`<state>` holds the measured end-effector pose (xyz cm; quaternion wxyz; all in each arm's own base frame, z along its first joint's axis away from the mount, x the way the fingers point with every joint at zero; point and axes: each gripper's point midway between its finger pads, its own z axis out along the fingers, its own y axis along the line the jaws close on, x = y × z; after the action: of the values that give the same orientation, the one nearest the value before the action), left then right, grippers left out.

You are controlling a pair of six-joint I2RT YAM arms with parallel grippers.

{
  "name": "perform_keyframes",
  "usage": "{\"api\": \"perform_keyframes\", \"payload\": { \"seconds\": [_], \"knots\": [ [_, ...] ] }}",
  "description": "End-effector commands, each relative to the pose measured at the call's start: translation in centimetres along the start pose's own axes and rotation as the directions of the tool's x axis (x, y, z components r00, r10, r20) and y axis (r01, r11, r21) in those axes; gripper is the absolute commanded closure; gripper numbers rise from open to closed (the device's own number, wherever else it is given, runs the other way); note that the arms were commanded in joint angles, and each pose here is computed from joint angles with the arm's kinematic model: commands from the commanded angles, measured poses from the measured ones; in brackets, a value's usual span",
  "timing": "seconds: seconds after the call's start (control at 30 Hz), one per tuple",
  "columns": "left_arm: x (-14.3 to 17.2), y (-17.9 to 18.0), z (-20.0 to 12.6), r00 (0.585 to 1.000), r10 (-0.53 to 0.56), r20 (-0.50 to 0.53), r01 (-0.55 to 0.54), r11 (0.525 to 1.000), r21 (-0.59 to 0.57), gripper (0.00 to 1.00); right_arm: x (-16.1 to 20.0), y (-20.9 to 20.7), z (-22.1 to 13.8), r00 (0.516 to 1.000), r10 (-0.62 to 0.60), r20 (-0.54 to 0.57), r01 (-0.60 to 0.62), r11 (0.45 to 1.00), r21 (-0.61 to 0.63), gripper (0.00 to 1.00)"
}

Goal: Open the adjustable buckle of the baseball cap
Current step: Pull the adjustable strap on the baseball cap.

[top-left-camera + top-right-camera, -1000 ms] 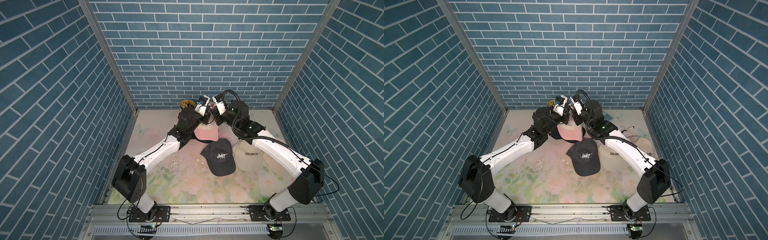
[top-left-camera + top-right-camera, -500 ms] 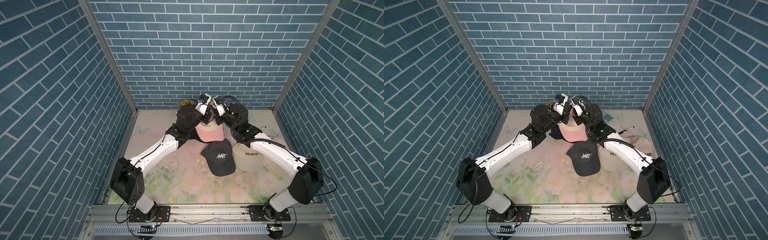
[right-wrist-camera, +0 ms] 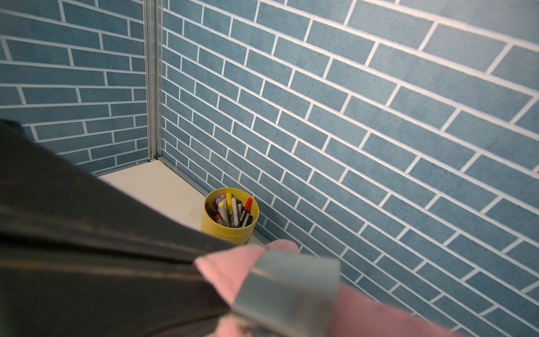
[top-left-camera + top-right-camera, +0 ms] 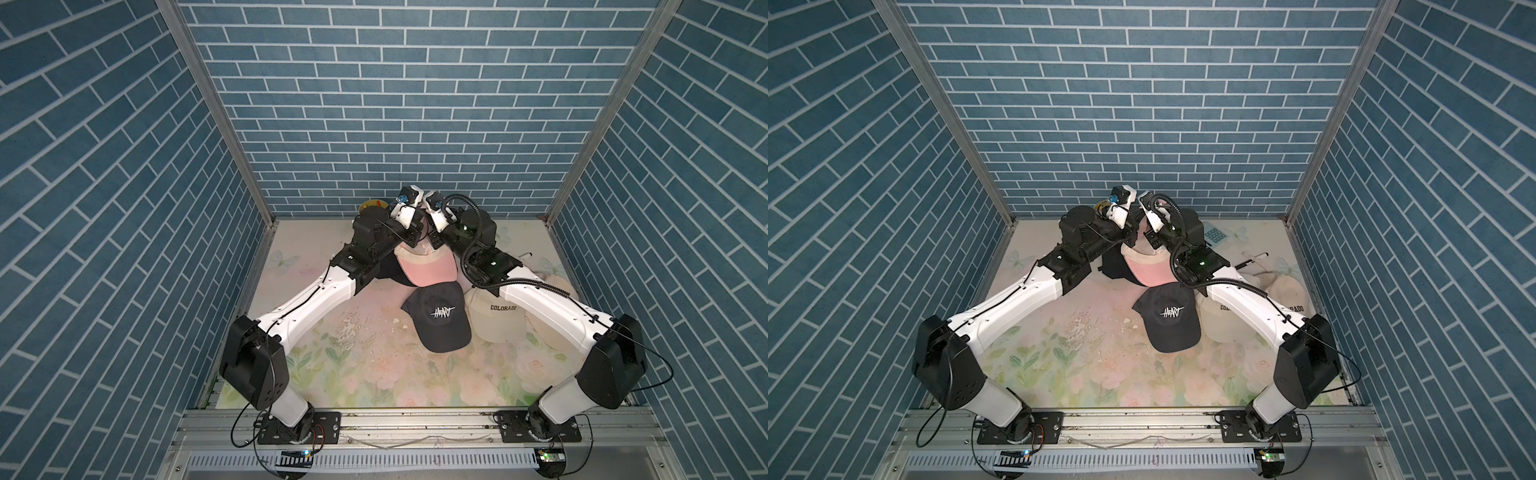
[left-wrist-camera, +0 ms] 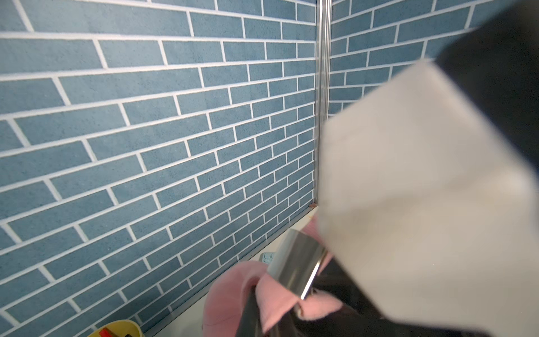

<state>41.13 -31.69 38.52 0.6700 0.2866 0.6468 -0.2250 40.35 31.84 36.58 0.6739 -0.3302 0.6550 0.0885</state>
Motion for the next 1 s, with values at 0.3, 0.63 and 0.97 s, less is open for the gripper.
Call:
{"api": "perform_keyframes", "payload": {
  "seconds": [0.3, 0.63, 0.97],
  "knots": [
    [0.3, 0.5, -0.6, 0.999, -0.009, -0.033, 0.009, 1.000, -0.006, 1.00, -2.5, -2.9, -1.6, 0.998, 0.035, 0.057, -0.042, 0.990, 0.132, 0.98],
    [2.2, 0.6, -1.7, 0.994, 0.026, -0.103, -0.028, 0.999, -0.018, 1.00, -1.1, -5.1, -1.0, 0.961, 0.273, 0.043, -0.276, 0.948, 0.156, 1.00],
    [5.3, 0.5, -2.1, 0.976, 0.033, -0.215, -0.038, 0.999, -0.020, 1.00, -0.6, -6.4, -0.5, 0.919, 0.389, 0.056, -0.393, 0.904, 0.170, 1.00]
  ]
}}
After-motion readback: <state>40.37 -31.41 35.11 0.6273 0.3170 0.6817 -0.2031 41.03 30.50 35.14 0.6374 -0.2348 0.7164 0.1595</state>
